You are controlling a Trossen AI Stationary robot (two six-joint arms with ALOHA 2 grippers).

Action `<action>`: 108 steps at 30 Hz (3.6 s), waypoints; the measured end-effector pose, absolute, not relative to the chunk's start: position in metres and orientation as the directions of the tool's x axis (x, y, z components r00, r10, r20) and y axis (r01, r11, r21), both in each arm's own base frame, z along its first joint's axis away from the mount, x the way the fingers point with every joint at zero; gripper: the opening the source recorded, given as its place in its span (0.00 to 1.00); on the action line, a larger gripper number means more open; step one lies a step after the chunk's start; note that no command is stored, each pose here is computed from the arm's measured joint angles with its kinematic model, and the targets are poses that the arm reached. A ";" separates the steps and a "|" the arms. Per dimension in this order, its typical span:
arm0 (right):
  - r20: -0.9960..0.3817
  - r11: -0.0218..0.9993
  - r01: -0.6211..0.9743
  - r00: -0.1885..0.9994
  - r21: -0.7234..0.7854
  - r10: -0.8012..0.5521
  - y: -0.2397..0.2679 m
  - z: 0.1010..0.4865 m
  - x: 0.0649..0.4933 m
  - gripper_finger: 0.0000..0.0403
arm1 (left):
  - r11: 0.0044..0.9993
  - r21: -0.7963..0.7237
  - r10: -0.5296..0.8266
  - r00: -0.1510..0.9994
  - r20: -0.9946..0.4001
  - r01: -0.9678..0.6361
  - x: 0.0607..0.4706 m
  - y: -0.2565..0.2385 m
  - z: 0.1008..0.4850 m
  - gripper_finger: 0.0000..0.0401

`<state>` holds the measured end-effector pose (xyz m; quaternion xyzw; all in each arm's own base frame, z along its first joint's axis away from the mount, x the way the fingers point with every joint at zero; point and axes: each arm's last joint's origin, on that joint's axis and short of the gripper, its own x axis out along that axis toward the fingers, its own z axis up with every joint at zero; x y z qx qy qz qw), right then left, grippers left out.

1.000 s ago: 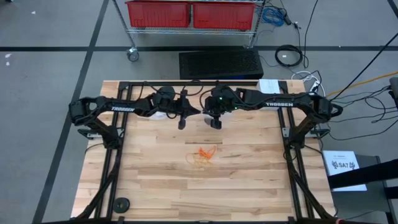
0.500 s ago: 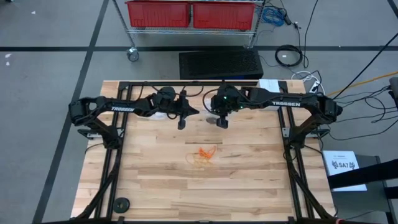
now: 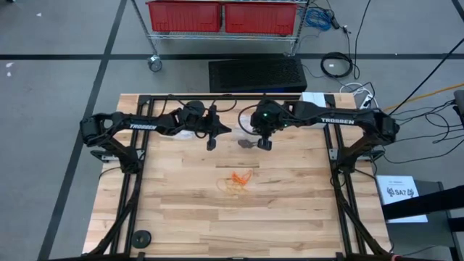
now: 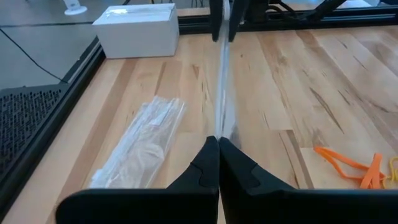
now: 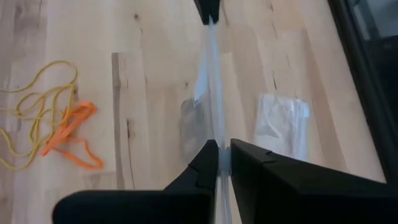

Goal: Sort rubber bands
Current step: Close the center transparent zip bag with the black rubber bands

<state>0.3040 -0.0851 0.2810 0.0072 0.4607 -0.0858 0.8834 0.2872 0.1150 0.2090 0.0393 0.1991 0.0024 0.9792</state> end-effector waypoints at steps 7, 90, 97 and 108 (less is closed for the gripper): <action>-0.834 0.980 0.188 0.528 -0.070 -0.161 -0.082 0.289 0.291 0.03 | 0.997 0.079 0.026 0.919 -0.392 0.006 0.287 0.115 0.209 0.00; -0.318 0.831 0.209 0.947 0.515 -0.041 -0.080 0.211 0.209 0.00 | 0.982 0.111 0.179 0.930 -0.322 -0.151 0.279 0.139 0.218 0.12; -0.294 0.739 0.216 0.955 0.639 -0.025 -0.050 0.240 0.178 0.00 | 0.988 0.081 0.148 0.946 -0.290 -0.130 0.274 0.148 0.222 0.24; -0.369 0.444 0.287 0.923 0.849 0.109 -0.005 0.241 0.163 0.00 | 0.986 0.011 0.161 0.939 -0.304 -0.166 0.263 0.164 0.220 0.26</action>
